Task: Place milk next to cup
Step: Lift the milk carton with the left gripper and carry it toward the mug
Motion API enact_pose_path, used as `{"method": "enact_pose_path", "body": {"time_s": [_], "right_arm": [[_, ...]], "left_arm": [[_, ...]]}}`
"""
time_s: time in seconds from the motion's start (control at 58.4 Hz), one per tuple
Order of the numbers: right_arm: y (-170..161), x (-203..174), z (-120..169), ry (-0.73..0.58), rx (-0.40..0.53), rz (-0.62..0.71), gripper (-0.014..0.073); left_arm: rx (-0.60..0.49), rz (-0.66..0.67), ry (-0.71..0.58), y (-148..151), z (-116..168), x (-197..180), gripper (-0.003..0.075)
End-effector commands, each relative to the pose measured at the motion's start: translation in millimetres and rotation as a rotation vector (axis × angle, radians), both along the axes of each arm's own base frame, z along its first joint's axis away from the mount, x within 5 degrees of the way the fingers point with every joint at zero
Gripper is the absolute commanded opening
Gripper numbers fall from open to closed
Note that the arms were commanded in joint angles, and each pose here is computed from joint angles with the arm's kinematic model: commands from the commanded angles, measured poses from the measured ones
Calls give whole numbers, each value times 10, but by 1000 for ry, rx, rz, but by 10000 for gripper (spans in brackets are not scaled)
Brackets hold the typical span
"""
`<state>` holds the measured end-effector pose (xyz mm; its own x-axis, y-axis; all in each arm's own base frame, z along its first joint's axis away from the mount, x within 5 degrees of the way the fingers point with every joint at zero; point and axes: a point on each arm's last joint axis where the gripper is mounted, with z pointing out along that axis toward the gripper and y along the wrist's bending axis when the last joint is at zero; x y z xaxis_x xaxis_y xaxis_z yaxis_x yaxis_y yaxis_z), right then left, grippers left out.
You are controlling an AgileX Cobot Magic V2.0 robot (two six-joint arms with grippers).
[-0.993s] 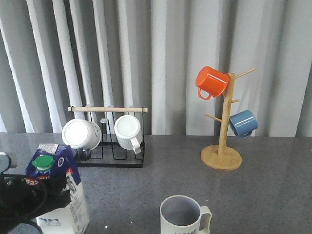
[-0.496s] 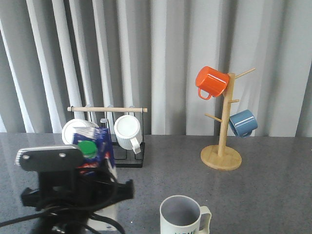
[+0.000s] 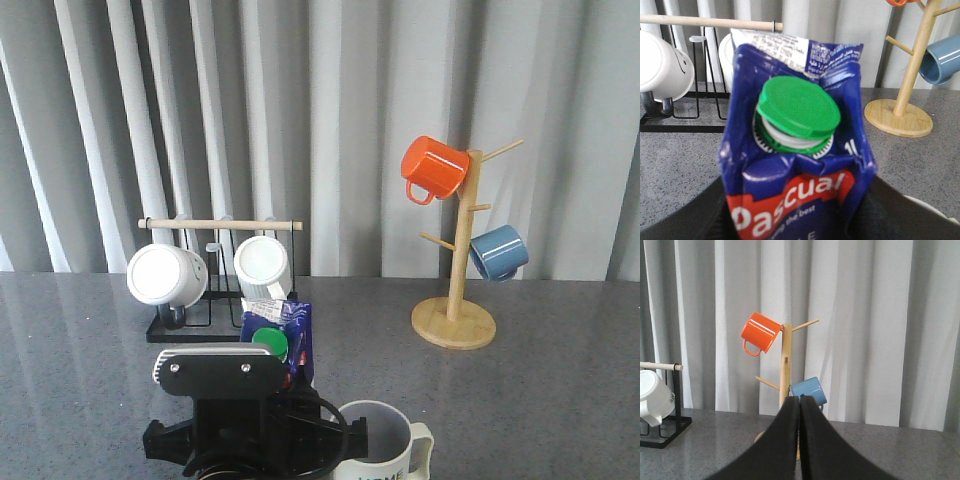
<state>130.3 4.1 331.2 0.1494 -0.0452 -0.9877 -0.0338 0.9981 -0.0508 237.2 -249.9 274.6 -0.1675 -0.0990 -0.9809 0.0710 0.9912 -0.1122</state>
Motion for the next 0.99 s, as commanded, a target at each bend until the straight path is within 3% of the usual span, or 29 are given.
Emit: {"method": "enact_pose_path", "body": {"time_s": [0.0,0.582,0.719,0.976], "right_arm": [[4,-19,154,-96,-5,6,-9],[5,-19,154,-96,-5,6,-9],[5,-19,154,-96,-5,6,-9],[5,-19,154,-96,-5,6,-9]], "left_arm": [[-31,31,-119,2,241,-15,56],[20,39,-95,-128,-68,59,56],[-40,43,-98,-133,-73,65,56],[-41,37,-91,-136,-69,59,56]]}}
